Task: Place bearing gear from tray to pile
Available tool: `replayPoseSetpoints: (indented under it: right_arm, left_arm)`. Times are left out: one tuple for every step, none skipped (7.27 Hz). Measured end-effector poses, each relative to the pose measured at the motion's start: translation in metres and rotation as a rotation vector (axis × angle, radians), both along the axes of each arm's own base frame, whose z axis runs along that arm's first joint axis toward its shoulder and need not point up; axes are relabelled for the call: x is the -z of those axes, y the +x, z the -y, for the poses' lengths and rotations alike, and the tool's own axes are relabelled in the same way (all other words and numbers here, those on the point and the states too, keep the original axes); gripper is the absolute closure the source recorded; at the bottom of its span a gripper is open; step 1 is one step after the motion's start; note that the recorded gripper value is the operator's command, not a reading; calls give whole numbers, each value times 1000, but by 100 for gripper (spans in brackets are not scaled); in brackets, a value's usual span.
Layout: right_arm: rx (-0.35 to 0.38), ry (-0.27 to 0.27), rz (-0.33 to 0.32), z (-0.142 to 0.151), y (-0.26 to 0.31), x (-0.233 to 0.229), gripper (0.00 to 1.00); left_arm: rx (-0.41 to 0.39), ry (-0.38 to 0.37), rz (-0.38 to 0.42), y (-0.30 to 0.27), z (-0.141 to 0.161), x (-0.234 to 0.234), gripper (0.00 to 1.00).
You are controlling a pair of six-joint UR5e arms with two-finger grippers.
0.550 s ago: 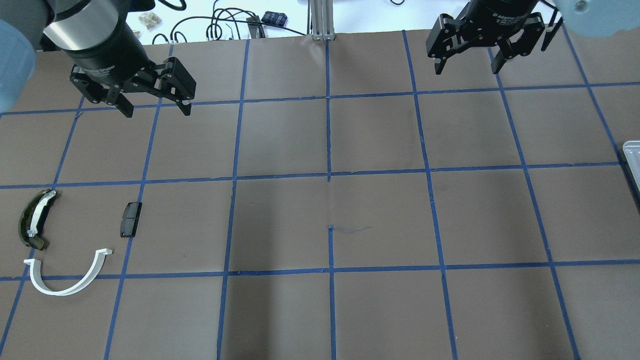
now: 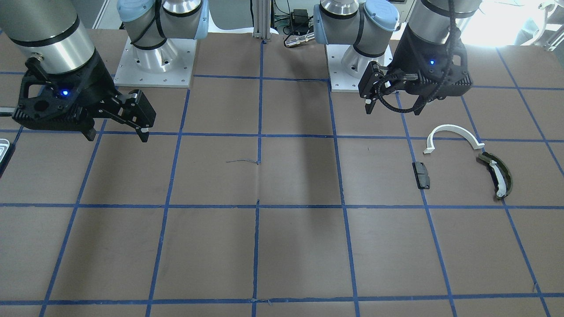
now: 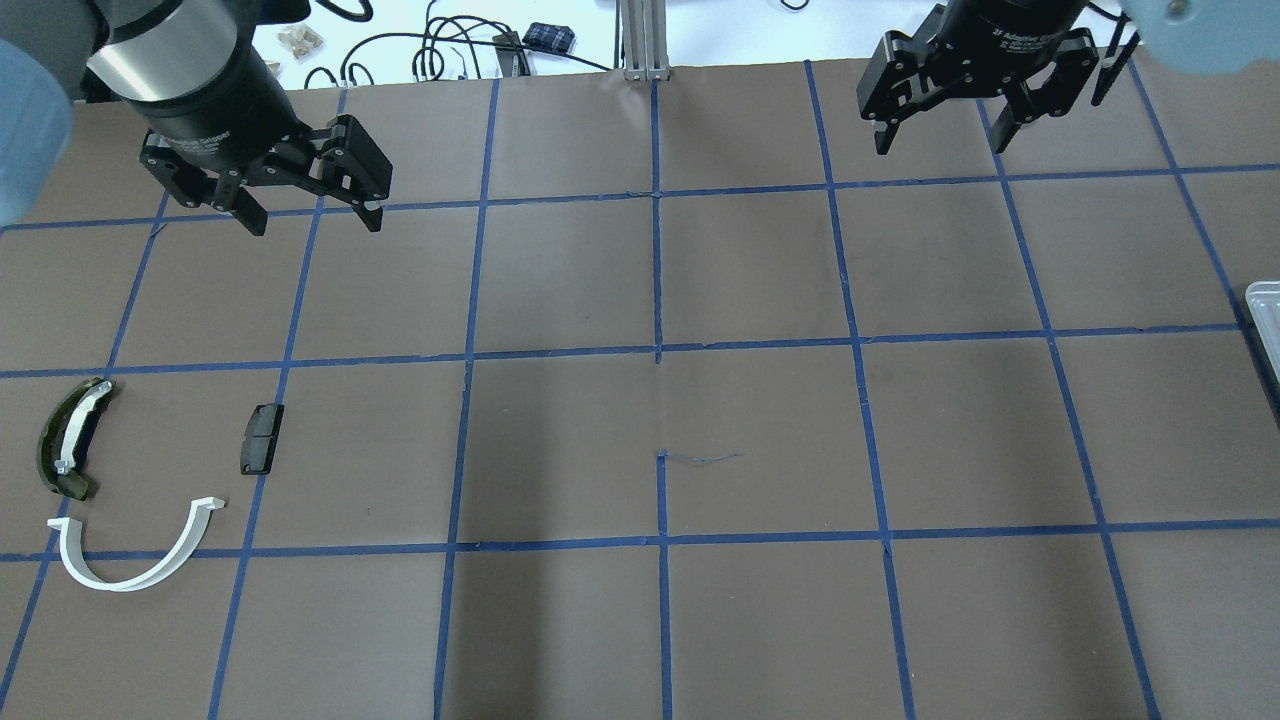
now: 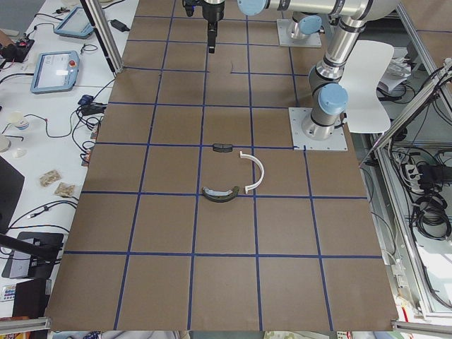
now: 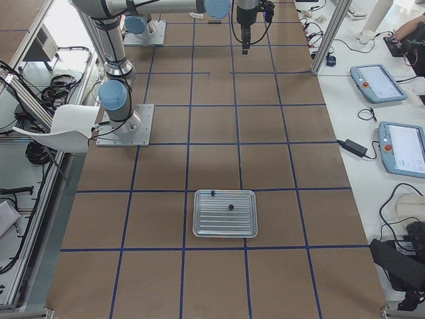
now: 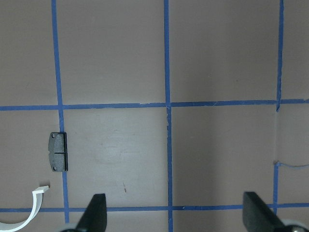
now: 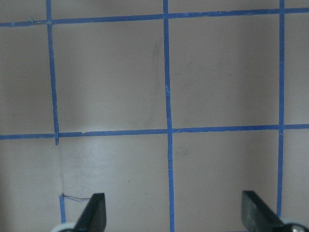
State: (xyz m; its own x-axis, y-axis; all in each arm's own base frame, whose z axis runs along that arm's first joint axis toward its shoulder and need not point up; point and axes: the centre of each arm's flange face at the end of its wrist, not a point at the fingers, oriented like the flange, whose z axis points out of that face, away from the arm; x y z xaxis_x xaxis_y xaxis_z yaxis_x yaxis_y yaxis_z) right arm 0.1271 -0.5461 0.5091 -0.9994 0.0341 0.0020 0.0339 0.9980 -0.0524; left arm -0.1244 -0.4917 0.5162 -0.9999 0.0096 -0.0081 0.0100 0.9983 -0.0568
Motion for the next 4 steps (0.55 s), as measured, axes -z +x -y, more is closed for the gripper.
replayPoseSetpoints:
  right_arm:
    - [18,18,-77,0,-15,2,0]
    - [33,35,-160,2,-38,6,0]
    - [18,57,-195,9,-70,12,0]
    - [-23,82,-198,17,-114,21,0]
  left_arm:
    - [0,-1,0,0,0,0,0]
    - [0,-1,0,0,0,-1,0]
    - [0,-2,0,0,0,-1,0]
    - [0,-1,0,0,0,-1,0]
